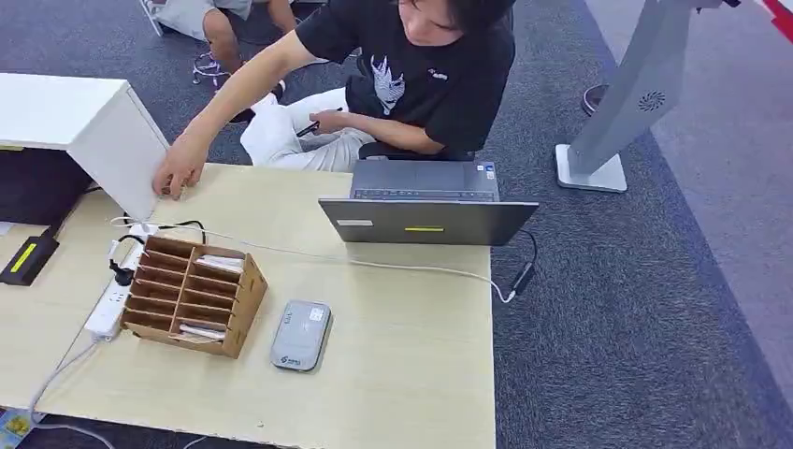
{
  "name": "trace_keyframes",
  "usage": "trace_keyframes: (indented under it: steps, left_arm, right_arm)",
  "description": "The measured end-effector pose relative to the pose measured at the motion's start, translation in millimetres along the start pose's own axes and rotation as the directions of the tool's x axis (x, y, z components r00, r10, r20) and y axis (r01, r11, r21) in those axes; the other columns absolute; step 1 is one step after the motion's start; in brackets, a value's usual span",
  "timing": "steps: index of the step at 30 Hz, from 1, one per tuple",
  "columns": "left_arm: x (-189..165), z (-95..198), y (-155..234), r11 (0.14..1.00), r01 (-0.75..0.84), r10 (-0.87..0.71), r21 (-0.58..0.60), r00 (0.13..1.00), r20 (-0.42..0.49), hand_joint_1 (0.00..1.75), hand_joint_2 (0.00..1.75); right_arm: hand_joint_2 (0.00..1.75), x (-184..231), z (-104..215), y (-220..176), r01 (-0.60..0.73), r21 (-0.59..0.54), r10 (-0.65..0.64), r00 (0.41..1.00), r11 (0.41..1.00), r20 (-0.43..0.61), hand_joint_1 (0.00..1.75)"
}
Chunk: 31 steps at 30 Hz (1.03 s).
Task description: Pass the card to the sensor for recognition and then transmit it.
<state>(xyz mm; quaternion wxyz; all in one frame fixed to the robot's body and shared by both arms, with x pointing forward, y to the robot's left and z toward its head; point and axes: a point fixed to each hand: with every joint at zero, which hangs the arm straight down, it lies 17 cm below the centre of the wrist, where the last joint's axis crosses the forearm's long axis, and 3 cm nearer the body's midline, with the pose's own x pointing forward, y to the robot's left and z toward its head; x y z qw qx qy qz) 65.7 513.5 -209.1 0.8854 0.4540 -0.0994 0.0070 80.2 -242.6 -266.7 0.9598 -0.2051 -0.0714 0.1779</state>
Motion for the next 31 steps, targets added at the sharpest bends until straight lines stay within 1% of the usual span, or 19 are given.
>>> trace_keyframes:
  steps: [2, 3, 7, 11, 13, 15, 19, 22, 26, 27, 31]
  left_arm:
    - [-1, 13, -30, 0.996, -0.019, 0.017, -0.082, 0.999, -0.031, 0.00, 1.75]
    - [0, 24, -50, 0.990, -0.018, 0.013, -0.139, 0.999, -0.038, 0.00, 1.75]
    - [7, 70, -113, 0.948, 0.003, -0.016, -0.319, 0.999, -0.039, 0.00, 1.75]
    - [13, 104, -150, 0.907, 0.006, -0.026, -0.420, 0.999, -0.042, 0.00, 1.75]
    - [13, 124, -169, 0.870, 0.045, -0.072, -0.491, 0.997, -0.035, 0.00, 1.75]
    - [11, 139, -182, 0.841, 0.096, -0.126, -0.532, 0.992, -0.021, 0.00, 1.75]
    - [14, 164, -201, 0.796, 0.149, -0.168, -0.587, 0.986, 0.023, 0.00, 1.75]
    - [21, 169, -205, 0.777, 0.201, -0.193, -0.596, 0.978, 0.079, 0.00, 1.75]
    - [21, 170, -207, 0.766, 0.220, -0.208, -0.604, 0.974, 0.091, 0.00, 1.75]
    - [21, 170, -207, 0.765, 0.222, -0.213, -0.605, 0.973, 0.089, 0.00, 1.75]
    - [20, 171, -207, 0.759, 0.224, -0.216, -0.611, 0.972, 0.088, 0.00, 1.75]
  right_arm:
    - [1.75, 2, 0, -1, -0.012, -0.003, 0.012, 1.000, 1.000, 0.009, 0.00]
    - [1.75, 3, 0, -1, -0.016, -0.004, 0.016, 1.000, 1.000, 0.013, 0.00]
    - [1.75, 7, 0, -1, -0.034, -0.005, 0.034, 0.999, 0.999, 0.030, 0.00]
    - [1.75, 10, 0, 0, -0.052, -0.001, 0.052, 0.998, 0.999, 0.039, 0.00]
    - [1.75, 11, 0, 0, -0.073, -0.002, 0.073, 0.996, 0.997, 0.050, 0.00]
    - [1.75, 13, 1, 1, -0.088, 0.004, 0.088, 0.995, 0.996, 0.056, 0.00]
    - [1.75, 14, 1, 3, -0.091, 0.017, 0.090, 0.994, 0.996, 0.058, 0.00]
    - [1.75, 16, 0, 2, -0.088, 0.019, 0.087, 0.994, 0.996, 0.060, 0.00]
    - [1.75, 21, 0, -1, -0.074, 0.015, 0.073, 0.995, 0.997, 0.069, 0.00]
    - [0.00, 22, 0, -1, -0.068, 0.013, 0.067, 0.995, 0.998, 0.072, 0.00]
    - [0.00, 27, -1, -4, -0.051, 0.003, 0.051, 0.995, 0.999, 0.083, 0.00]
